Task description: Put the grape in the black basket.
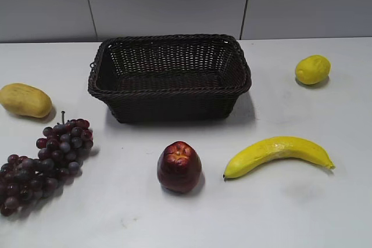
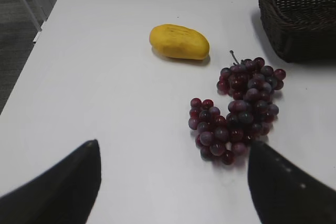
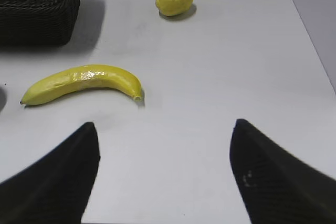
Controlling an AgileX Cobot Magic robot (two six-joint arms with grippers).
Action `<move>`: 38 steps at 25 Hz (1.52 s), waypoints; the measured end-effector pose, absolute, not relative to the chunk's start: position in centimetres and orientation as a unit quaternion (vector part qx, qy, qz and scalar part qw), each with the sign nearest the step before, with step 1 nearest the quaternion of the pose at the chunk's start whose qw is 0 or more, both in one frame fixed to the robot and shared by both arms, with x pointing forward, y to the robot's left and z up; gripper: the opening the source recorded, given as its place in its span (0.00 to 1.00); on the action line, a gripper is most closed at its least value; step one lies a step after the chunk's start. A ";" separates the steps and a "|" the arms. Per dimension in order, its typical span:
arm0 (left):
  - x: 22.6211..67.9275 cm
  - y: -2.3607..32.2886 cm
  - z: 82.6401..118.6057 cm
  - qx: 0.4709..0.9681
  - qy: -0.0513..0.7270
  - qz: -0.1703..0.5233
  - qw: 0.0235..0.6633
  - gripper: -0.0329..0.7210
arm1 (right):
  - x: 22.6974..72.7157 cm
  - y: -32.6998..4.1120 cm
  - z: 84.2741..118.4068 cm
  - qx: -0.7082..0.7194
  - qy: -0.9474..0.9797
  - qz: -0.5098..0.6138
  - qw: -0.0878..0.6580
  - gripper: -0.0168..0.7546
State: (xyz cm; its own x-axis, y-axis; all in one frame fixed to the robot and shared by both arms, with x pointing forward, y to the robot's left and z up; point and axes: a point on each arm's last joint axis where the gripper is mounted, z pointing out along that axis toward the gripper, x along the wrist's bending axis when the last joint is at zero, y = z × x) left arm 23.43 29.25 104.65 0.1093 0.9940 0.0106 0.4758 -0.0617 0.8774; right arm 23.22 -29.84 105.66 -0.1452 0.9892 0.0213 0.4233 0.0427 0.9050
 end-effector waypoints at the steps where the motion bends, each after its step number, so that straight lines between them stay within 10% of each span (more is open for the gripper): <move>1: 23.4 29.3 104.7 0.642 0.572 0.344 0.377 0.91 | 23.2 -29.8 105.7 0.556 0.635 0.412 0.344 0.79; 21: 24.5 29.2 105.4 0.643 0.577 0.333 0.376 0.89 | 23.2 -29.8 105.7 0.556 0.635 0.412 0.344 0.79; 38: 40.6 27.1 107.9 0.699 0.629 0.113 0.320 0.88 | 23.2 -29.8 105.7 0.556 0.635 0.412 0.344 0.79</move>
